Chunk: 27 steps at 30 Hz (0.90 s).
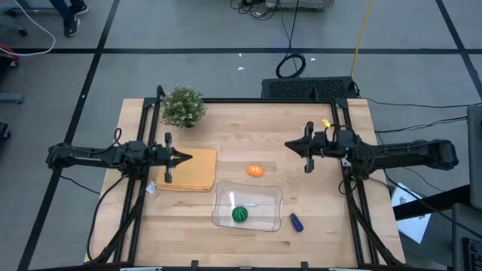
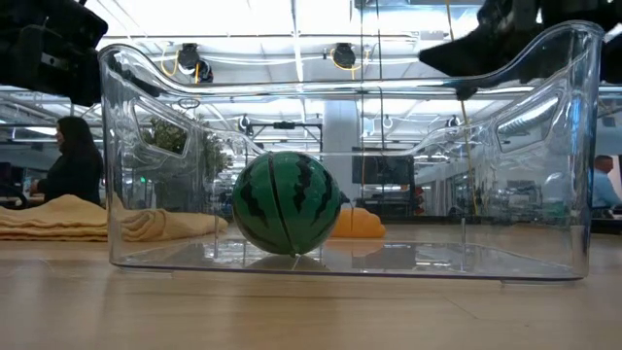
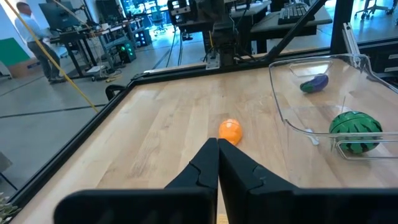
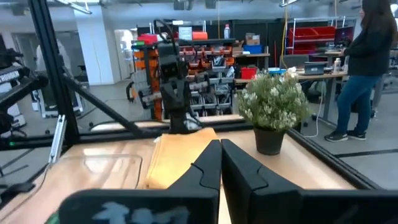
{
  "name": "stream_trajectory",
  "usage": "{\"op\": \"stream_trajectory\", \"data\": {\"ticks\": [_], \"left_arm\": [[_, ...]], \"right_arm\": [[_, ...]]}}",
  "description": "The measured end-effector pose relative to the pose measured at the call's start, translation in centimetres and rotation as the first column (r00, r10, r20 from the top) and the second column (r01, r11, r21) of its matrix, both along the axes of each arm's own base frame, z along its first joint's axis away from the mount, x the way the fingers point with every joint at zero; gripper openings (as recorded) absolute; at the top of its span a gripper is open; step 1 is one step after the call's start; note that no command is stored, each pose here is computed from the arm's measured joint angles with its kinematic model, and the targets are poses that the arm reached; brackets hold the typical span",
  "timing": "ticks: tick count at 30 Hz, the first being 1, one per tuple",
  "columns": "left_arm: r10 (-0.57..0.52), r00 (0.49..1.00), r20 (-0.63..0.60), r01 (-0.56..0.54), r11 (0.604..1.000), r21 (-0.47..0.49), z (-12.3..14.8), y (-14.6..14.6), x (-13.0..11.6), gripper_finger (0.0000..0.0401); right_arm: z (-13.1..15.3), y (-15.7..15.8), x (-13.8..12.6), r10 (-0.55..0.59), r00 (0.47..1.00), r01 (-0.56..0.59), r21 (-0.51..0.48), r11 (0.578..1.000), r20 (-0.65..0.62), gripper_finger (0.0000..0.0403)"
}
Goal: Pick and placing Produce into tupperware
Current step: Put the light orange croissant into the transparent bin
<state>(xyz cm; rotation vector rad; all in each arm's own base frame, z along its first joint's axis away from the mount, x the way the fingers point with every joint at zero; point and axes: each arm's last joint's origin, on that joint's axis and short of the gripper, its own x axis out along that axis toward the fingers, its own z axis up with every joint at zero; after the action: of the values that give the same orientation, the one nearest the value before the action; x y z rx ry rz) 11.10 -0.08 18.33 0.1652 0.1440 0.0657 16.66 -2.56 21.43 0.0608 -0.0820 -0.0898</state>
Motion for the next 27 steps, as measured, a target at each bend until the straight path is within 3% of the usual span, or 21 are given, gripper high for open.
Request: {"op": "stream_trajectory", "data": {"ticks": [8, 20, 27], "left_arm": [[0.000, 1.000, 0.000, 0.000, 1.000, 0.000, 0.0, 0.0, 0.0, 0.0028], [0.000, 1.000, 0.001, 0.000, 1.000, 0.000, 0.0, 0.0, 0.0, 0.0002], [0.000, 1.000, 0.018, 0.000, 1.000, 0.000, 0.2, 0.0, 0.0, 0.0024]], "right_arm": [[0.8, -0.4, 2.6, 0.012, 0.997, -0.009, 0.043, 0.999, -0.081, 0.0000], [1.0, -0.8, 5.2, 0.020, 0.990, -0.013, 0.049, 0.999, -0.139, 0.0000], [1.2, -0.8, 6.1, 0.069, 0.987, -0.059, 0.067, 0.996, -0.145, 0.0000]]}}
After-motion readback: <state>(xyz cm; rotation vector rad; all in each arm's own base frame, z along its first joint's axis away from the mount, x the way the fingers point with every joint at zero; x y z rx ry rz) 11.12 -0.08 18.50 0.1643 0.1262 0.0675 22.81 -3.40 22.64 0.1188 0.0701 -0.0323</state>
